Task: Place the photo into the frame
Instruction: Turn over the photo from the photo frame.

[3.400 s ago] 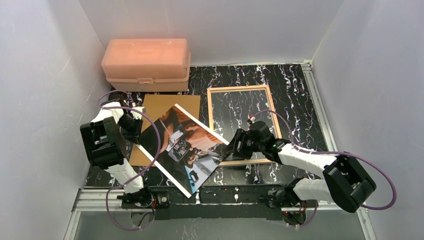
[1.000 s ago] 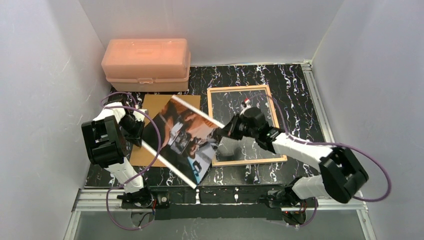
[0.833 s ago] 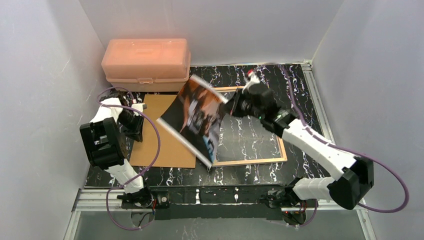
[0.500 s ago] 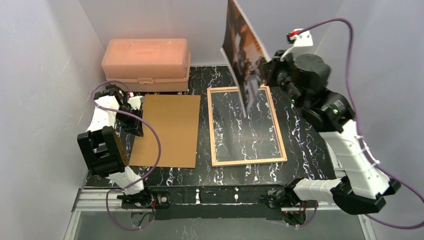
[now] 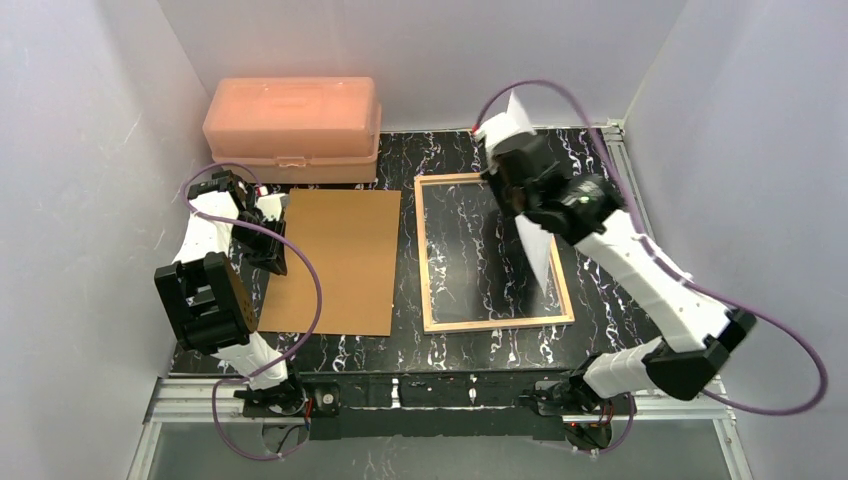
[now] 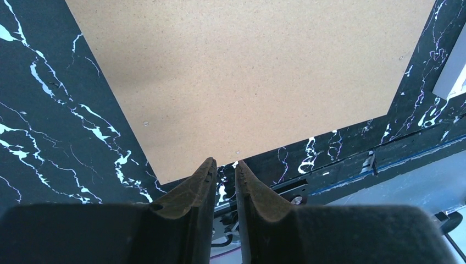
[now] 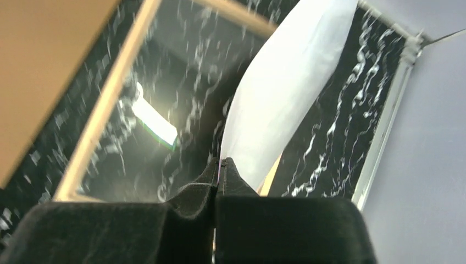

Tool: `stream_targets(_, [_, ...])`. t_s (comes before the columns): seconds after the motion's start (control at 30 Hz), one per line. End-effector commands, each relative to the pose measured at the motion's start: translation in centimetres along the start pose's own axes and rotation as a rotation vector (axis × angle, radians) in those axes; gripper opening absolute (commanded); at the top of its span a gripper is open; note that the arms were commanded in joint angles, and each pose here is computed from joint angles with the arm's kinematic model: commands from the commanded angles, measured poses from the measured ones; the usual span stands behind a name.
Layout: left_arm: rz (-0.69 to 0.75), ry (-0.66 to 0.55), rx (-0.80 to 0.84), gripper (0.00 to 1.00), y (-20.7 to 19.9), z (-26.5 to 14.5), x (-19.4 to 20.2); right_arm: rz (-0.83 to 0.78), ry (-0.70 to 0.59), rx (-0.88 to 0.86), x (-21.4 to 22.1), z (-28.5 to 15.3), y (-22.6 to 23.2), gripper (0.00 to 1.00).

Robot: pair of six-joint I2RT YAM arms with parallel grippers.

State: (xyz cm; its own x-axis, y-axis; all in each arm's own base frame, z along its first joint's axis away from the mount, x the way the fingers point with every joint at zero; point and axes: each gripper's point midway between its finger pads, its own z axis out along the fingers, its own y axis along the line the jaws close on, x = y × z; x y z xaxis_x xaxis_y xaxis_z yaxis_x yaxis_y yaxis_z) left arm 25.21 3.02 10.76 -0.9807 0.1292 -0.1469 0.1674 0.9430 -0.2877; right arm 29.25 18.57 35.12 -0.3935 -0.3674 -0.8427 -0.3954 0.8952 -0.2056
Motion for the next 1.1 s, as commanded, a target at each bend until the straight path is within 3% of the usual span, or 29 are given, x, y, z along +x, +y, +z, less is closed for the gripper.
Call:
stream_targets(0.0, [-0.006, 0.001, 0.014, 0.18, -0.6, -0.9, 0.4, -0.170, 0.159, -0.066, 4.7, 0.6, 2.7, 0.01])
stream_targets(0.53, [-0.013, 0.007, 0.019, 0.18, -0.6, -0.7, 0.4, -0.530, 0.397, -0.261, 15.4, 2.6, 15.6, 0.01])
stream_targets(0.8, [-0.015, 0.009, 0.026, 0.17, -0.7, -0.4, 0.5, -0.606, 0.439, -0.204, 17.7, 3.1, 15.8, 0.01])
stream_targets(1.07, [-0.020, 0.016, 0.029, 0.17, -0.6, 0.1, 0.8, -0.776, 0.394, -0.137, 18.8, 3.3, 16.2, 0.01])
